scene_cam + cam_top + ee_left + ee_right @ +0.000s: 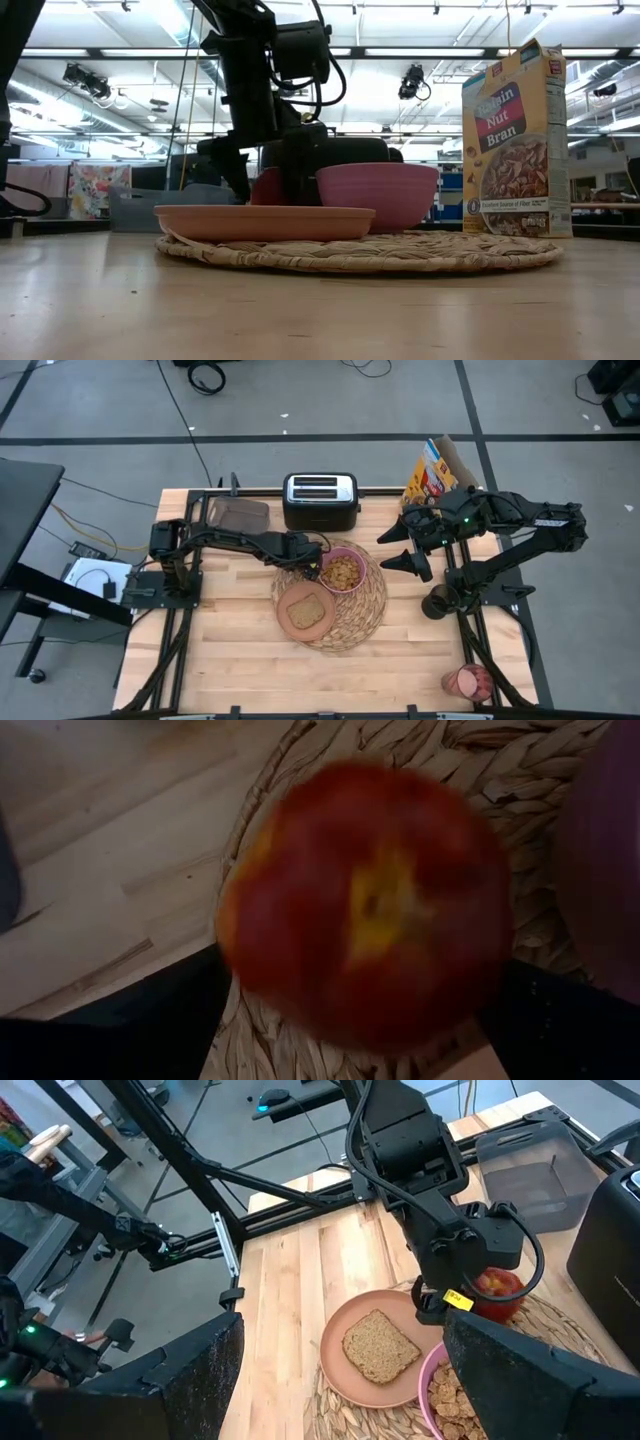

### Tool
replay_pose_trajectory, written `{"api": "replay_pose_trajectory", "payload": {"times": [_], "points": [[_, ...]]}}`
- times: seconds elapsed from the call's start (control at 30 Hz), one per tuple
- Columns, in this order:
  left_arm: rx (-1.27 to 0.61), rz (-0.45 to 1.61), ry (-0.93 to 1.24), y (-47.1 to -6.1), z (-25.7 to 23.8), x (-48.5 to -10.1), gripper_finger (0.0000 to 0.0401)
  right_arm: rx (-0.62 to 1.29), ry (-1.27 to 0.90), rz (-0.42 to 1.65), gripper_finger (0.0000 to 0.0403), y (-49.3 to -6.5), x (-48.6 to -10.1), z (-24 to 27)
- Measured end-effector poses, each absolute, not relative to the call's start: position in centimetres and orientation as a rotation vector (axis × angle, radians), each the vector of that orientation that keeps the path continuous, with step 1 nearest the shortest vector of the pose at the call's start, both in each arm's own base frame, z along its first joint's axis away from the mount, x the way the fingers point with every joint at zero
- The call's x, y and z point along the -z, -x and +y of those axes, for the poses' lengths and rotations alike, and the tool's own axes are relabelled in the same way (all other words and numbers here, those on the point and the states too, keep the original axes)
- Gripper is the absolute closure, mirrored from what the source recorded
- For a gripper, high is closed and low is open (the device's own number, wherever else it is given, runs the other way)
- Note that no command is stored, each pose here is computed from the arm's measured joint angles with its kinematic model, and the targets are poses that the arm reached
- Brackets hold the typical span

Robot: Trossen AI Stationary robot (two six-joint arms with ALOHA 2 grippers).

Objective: Arrange a breakfast setting
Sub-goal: Put the red apple to the top right of the pink bowl on the brown placemat, then put the red cup to the top right of the brown placemat

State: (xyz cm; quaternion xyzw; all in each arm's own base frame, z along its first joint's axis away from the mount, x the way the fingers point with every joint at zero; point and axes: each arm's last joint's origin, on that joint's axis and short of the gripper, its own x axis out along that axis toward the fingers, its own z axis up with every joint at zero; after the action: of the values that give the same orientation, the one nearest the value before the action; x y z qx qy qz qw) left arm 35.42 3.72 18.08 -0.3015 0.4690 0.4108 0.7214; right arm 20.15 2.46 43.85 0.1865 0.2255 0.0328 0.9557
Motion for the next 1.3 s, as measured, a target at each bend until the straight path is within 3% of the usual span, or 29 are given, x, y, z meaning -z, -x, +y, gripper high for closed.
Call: {"api": "replay_pose_trajectory", "payload": {"times": [0.93,1.13,1.3], "points": [[-0.838,1.092,0.708,-35.2,2.3,-18.5,0.0007,-0.066,-0.398,0.46,0.0057,-20.1,-43.8,2.5],[-0.824,1.111,0.726,-33.6,1.4,-20.9,0.0007,-0.061,-0.392,0.485,0.0057,-20.1,-43.6,2.5],[-0.677,1.116,0.715,-31.2,-1.6,-24.8,0.0007,-0.082,-0.381,0.573,0.0057,-21.1,-42.5,3.6]]}}
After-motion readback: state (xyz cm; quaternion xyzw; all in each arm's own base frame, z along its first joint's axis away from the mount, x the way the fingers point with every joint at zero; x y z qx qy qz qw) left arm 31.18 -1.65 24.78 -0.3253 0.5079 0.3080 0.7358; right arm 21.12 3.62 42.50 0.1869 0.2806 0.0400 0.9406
